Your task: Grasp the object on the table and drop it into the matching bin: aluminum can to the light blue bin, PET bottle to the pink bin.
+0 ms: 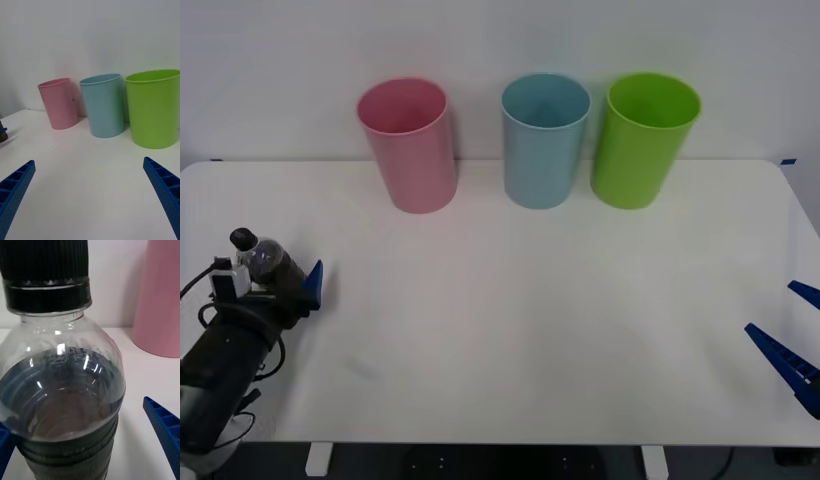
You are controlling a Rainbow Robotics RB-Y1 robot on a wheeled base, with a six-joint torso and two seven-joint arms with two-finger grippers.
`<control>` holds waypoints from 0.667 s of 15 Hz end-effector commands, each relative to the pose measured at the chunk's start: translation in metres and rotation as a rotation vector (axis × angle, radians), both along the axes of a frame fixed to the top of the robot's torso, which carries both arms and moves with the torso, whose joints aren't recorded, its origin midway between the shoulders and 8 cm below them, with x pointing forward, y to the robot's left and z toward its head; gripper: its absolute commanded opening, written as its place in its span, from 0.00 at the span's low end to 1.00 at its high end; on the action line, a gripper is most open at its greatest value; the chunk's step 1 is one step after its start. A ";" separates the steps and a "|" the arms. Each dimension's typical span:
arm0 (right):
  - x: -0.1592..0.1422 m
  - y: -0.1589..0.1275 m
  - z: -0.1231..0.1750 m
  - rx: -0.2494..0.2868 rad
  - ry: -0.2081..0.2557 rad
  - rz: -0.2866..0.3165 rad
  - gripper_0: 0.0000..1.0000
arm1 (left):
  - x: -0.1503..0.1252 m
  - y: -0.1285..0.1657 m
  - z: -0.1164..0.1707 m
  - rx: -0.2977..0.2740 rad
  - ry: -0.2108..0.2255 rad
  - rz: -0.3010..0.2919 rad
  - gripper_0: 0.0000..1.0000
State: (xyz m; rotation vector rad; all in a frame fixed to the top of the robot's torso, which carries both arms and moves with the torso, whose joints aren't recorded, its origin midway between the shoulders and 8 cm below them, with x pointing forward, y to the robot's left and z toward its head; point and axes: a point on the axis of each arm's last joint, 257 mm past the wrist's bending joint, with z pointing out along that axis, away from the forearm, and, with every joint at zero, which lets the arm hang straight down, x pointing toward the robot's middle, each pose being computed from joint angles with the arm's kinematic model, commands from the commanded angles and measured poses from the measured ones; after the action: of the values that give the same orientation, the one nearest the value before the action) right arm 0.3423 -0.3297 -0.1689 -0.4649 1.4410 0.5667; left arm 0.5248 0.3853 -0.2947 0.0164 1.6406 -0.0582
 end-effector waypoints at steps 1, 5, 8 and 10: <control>0.000 0.000 0.000 0.000 0.000 0.000 1.00 | 0.001 0.000 0.000 0.002 0.000 -0.001 1.00; 0.000 0.000 0.000 0.000 0.000 0.000 1.00 | 0.001 0.001 0.001 0.002 -0.002 0.003 0.69; 0.000 0.000 0.000 0.000 0.000 0.000 1.00 | 0.000 0.003 0.001 0.012 -0.002 0.003 0.00; 0.000 0.000 0.000 0.000 0.000 0.000 1.00 | 0.000 0.002 0.001 0.013 -0.003 0.003 0.00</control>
State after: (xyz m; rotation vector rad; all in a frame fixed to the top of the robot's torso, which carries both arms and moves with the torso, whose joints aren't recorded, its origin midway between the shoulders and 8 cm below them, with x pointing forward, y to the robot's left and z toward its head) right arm 0.3423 -0.3297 -0.1689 -0.4649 1.4410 0.5667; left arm 0.5252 0.3874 -0.2938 0.0229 1.6392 -0.0458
